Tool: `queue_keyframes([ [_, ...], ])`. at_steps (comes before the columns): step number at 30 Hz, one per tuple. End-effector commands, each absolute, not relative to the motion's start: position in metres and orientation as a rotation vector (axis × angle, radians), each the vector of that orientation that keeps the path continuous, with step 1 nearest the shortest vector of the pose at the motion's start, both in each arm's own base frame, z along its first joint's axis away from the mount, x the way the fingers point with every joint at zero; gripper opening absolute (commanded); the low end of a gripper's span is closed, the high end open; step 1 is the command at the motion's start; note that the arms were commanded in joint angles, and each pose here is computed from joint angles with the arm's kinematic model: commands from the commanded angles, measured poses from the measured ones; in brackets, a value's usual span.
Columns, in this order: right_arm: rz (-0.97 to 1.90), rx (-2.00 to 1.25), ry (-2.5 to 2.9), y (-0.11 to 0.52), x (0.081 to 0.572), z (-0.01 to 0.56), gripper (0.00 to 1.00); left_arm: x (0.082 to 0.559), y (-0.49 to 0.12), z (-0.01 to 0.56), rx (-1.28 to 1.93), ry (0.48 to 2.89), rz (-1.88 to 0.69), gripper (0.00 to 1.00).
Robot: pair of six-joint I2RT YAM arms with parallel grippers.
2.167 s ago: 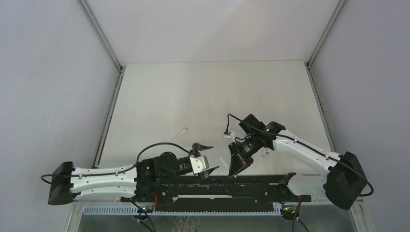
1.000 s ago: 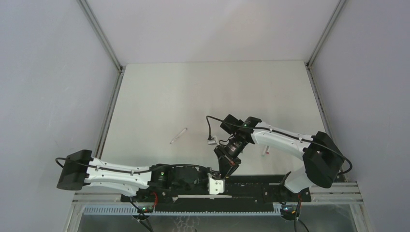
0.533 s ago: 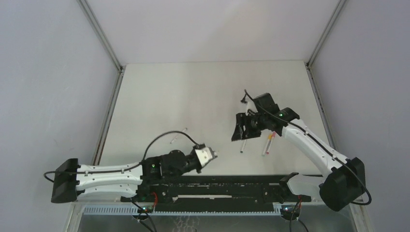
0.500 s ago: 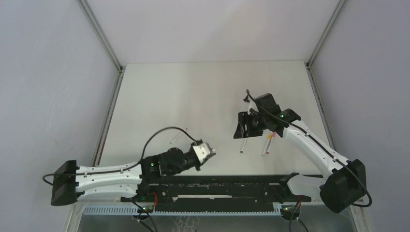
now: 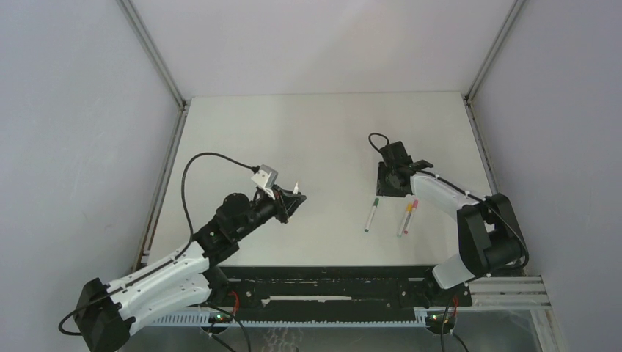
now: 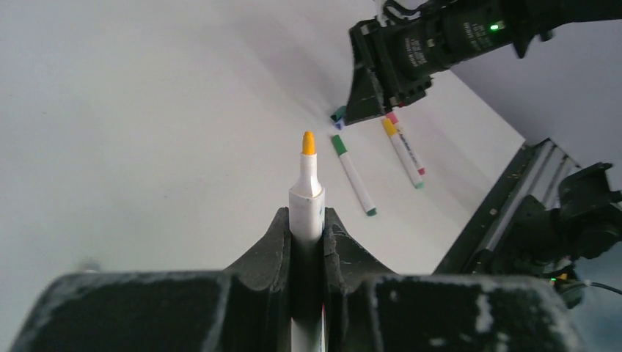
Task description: Insert the pens into the pen caps
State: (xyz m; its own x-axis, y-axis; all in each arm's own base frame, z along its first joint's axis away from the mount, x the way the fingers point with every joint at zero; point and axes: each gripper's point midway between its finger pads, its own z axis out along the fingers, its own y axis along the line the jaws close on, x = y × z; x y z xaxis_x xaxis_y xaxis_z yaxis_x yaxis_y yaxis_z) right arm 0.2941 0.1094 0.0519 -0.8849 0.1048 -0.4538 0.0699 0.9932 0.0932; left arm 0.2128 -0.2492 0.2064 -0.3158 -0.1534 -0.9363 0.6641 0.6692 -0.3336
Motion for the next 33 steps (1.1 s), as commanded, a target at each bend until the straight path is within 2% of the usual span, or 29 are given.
queue_keyframes([
  [1,0.091,0.114,2.539,0.112,0.336,0.066,0.4,0.201,-0.258,0.217,0.394,1.696,-1.029,0.0],
  [12,0.095,0.086,2.563,0.12,0.354,0.048,0.34,0.204,-0.263,0.214,0.399,1.717,-1.041,0.0],
  [33,0.053,0.142,2.629,0.108,0.323,0.038,0.32,0.204,-0.258,0.213,0.381,1.715,-1.025,0.0],
])
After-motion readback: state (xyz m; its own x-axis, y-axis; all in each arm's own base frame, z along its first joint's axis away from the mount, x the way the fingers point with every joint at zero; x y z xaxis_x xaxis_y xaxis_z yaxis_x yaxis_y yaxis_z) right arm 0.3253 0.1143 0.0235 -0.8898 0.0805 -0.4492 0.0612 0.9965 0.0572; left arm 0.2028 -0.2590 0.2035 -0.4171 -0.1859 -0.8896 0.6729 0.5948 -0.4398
